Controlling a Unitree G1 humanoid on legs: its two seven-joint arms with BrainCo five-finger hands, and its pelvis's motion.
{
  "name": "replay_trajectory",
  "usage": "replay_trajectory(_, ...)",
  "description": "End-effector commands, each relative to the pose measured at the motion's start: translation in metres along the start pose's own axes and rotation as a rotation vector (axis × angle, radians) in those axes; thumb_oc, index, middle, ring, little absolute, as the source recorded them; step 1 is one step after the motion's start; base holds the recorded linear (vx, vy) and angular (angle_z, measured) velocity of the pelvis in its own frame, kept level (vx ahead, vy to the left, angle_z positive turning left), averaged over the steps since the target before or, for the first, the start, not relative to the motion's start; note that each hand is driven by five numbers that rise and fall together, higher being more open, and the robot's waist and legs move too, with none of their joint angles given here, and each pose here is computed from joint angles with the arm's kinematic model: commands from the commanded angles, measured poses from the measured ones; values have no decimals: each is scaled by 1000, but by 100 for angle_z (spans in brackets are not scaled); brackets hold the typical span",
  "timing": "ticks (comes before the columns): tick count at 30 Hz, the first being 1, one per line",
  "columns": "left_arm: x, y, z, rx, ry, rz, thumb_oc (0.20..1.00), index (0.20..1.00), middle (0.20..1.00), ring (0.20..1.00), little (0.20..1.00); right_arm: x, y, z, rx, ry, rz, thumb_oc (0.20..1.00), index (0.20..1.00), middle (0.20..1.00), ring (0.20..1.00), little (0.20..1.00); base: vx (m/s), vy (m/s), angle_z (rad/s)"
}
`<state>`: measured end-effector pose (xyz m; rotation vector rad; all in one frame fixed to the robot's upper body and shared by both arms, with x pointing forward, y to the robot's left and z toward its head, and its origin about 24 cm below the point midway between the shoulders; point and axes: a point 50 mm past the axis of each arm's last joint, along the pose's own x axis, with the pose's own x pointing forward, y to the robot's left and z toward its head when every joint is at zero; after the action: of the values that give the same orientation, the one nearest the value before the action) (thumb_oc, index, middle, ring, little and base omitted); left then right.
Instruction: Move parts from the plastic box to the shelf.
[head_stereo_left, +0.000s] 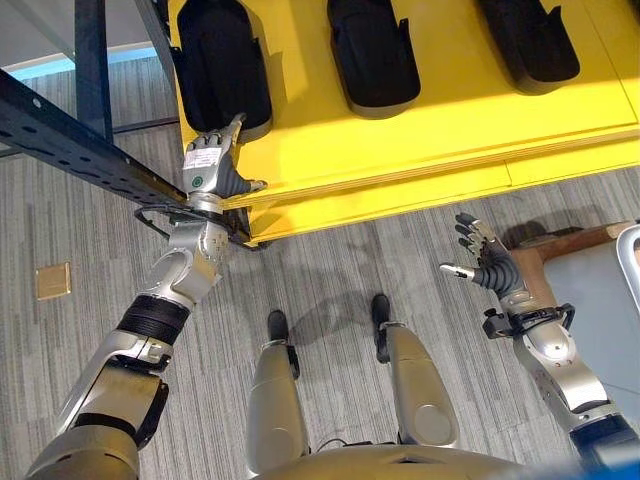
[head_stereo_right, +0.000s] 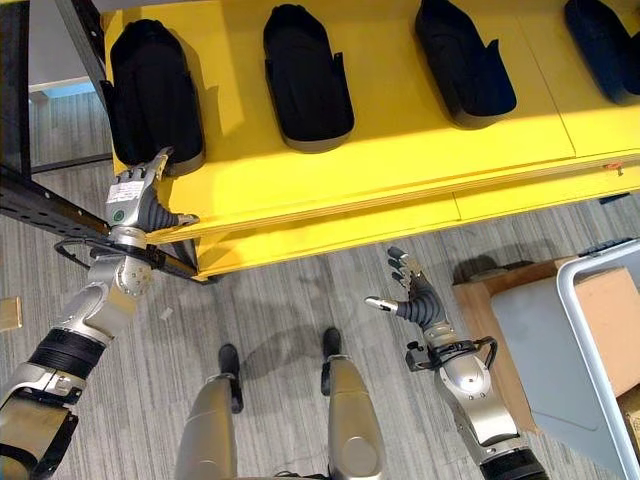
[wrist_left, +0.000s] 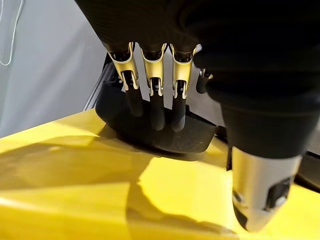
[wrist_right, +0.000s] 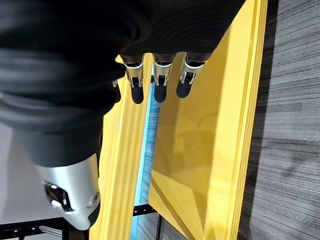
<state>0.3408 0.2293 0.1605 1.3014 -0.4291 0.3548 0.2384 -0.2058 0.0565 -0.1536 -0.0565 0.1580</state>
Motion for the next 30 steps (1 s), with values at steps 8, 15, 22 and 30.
replay_trajectory(8, 20, 26, -2, 66, -30, 125, 1000, 1000, 1000, 1000, 1000, -10, -6, 17, -4, -76, 14, 1000, 1000, 1000, 1000, 1000, 0, 0, 0)
replay_trajectory(15, 25, 26, 5, 51, -52, 132, 1000, 1000, 1000, 1000, 1000, -11, -6, 16, -7, -74, 11, 1000, 1000, 1000, 1000, 1000, 0, 0, 0)
replay_trajectory(22, 28, 29, 6, 64, -57, 136, 1000, 1000, 1000, 1000, 1000, -11, -6, 17, -10, -73, 12, 1000, 1000, 1000, 1000, 1000, 0, 0, 0)
replay_trajectory(30, -4, 8, 12, -48, -103, 31, 1000, 1000, 1000, 1000, 1000, -10, -6, 17, -3, -79, -1, 1000, 1000, 1000, 1000, 1000, 0, 0, 0)
